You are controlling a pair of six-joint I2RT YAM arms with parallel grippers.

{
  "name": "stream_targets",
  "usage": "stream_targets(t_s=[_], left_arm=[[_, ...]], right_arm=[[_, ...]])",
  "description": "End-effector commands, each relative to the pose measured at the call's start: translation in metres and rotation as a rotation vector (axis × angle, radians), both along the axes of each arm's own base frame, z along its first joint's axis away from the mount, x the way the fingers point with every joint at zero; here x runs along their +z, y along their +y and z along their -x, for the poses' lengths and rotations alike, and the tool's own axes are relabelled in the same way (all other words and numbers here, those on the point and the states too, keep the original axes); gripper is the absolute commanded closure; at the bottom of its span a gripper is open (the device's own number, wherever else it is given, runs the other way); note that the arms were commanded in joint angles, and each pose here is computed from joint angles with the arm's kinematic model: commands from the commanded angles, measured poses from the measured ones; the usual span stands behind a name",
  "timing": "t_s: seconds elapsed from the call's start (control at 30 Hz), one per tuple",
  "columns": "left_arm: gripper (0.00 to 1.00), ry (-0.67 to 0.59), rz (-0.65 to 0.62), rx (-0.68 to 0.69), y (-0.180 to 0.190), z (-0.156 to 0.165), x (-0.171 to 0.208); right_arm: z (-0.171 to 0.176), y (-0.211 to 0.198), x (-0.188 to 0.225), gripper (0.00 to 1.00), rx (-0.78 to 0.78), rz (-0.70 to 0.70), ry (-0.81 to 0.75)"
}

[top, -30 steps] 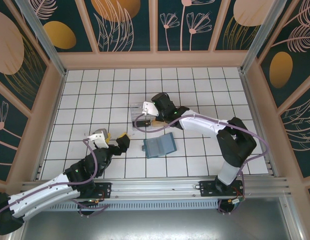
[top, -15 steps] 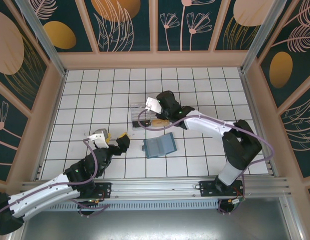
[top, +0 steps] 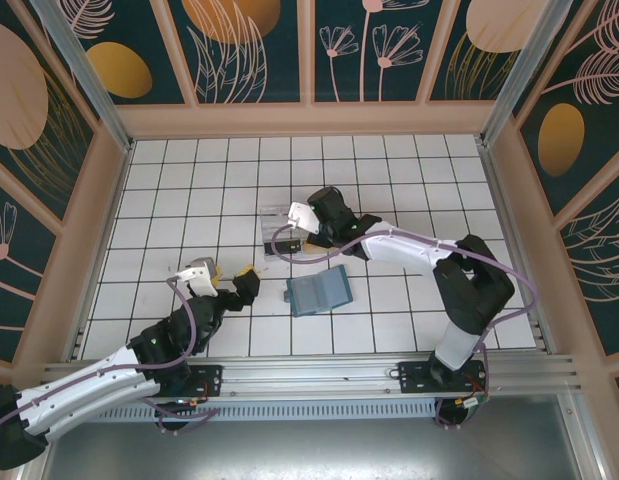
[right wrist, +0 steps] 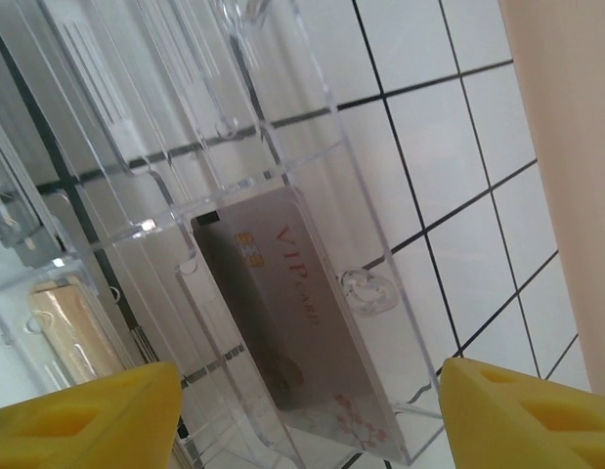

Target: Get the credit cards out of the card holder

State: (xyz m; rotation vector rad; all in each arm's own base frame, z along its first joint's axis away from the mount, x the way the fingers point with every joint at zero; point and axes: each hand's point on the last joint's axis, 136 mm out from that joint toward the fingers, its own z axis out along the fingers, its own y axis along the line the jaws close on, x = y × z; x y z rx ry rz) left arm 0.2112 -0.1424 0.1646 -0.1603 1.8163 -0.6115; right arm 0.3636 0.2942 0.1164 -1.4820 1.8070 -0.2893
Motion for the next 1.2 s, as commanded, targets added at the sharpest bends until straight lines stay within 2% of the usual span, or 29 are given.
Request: stream_targets(t_s=[0.0, 0.27, 0.6, 0.7, 0.8, 0.87, 0.9, 0.93, 1.07, 1.17], left_arm=[[0.01, -0.006, -0.025, 0.02, 0.004, -0.001, -0.003], [0.01, -0.007, -0.029, 0.025, 0.005, -0.002, -0.003], [0.01, -0.012, -0.038, 0.026, 0.004, -0.003, -0.003], [0.01, -0.015, -0.047, 0.031, 0.005, -0.003, -0.004], [0.01, -0.013, -0.056, 0.034, 0.004, -0.004, -0.007], [0.01, -0.009, -0.059, 0.031, 0.003, -0.004, -0.008], [0.01, -0.006, -0.056, 0.03, 0.002, -0.004, -0.008], [0.01, -0.001, -0.052, 0.024, 0.001, -0.004, -0.008], [0.01, 0.026, -0.033, -0.024, -0.012, -0.003, -0.001], [0.01, 0.058, -0.028, -0.054, -0.022, -0.003, 0.002]], right_arm=[[-0.021, 0.0, 0.015, 0.29, -0.078, -0.028, -0.083], [-0.046, -0.014, 0.03, 0.29, -0.19, -0.074, -0.156], [-0.039, -0.018, 0.038, 0.27, -0.214, -0.132, -0.139], [-0.027, -0.022, 0.053, 0.24, -0.24, -0.22, -0.134], [-0.012, -0.026, 0.07, 0.22, -0.28, -0.366, -0.097], [-0.004, -0.03, 0.081, 0.16, -0.347, -0.511, -0.021], [0.002, -0.032, 0.084, 0.05, -0.379, -0.59, 0.055], [0.007, -0.035, 0.084, 0.01, -0.414, -0.663, 0.136], [0.019, -0.057, 0.073, 0.01, -0.561, -0.845, 0.297], [0.029, -0.07, 0.063, 0.01, -0.621, -0.936, 0.337]])
